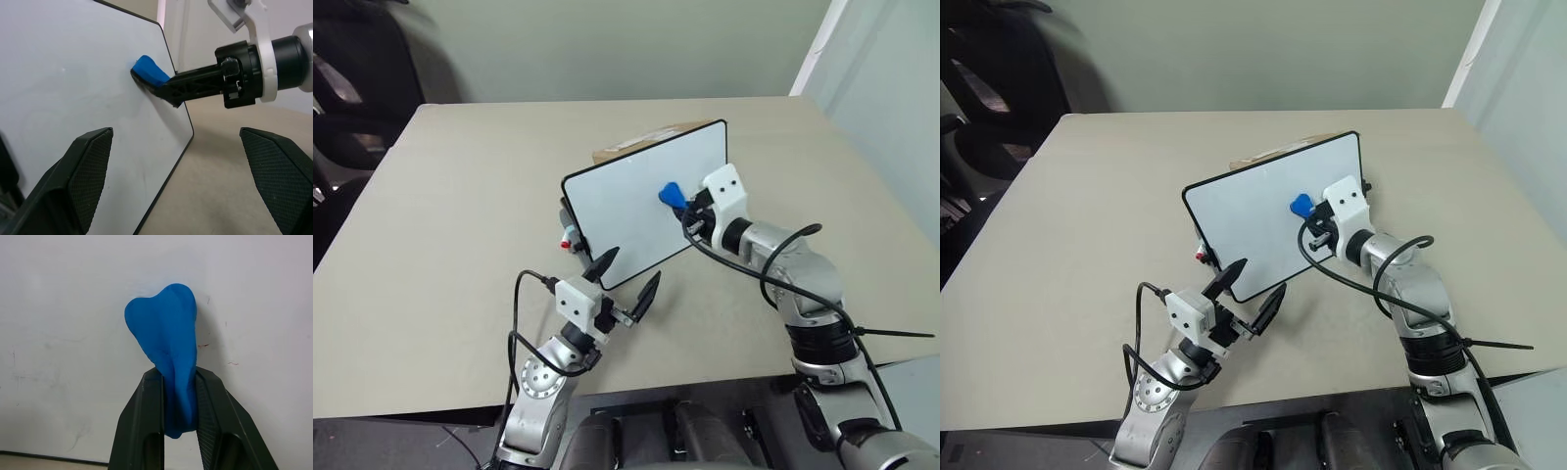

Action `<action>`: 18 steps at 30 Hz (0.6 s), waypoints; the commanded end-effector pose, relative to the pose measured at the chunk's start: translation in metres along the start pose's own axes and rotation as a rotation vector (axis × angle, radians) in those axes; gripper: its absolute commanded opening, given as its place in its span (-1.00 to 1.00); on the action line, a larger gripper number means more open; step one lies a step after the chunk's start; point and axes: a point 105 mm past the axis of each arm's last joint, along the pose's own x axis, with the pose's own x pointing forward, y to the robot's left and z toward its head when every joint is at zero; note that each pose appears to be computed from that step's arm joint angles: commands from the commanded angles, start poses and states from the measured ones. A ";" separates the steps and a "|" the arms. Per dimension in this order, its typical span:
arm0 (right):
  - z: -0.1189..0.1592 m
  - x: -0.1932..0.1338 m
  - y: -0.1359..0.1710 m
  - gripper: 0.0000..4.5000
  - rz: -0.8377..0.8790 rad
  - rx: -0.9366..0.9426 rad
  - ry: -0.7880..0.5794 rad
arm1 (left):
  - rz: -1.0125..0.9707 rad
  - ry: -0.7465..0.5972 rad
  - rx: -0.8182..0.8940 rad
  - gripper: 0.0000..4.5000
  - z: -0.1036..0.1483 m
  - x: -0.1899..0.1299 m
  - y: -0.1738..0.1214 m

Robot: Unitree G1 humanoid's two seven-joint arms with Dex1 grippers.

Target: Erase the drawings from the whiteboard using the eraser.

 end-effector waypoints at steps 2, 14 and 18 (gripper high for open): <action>-0.041 0.002 0.008 -0.77 0.023 -0.024 0.174 | -0.003 -0.042 0.015 1.00 0.012 0.000 -0.002; 0.000 -0.035 -0.025 -0.77 -0.056 0.033 -0.017 | -0.017 -0.032 0.023 1.00 0.009 0.002 -0.001; -0.004 -0.068 -0.043 -0.77 -0.120 0.035 -0.019 | -0.025 -0.022 0.024 1.00 0.005 0.004 -0.003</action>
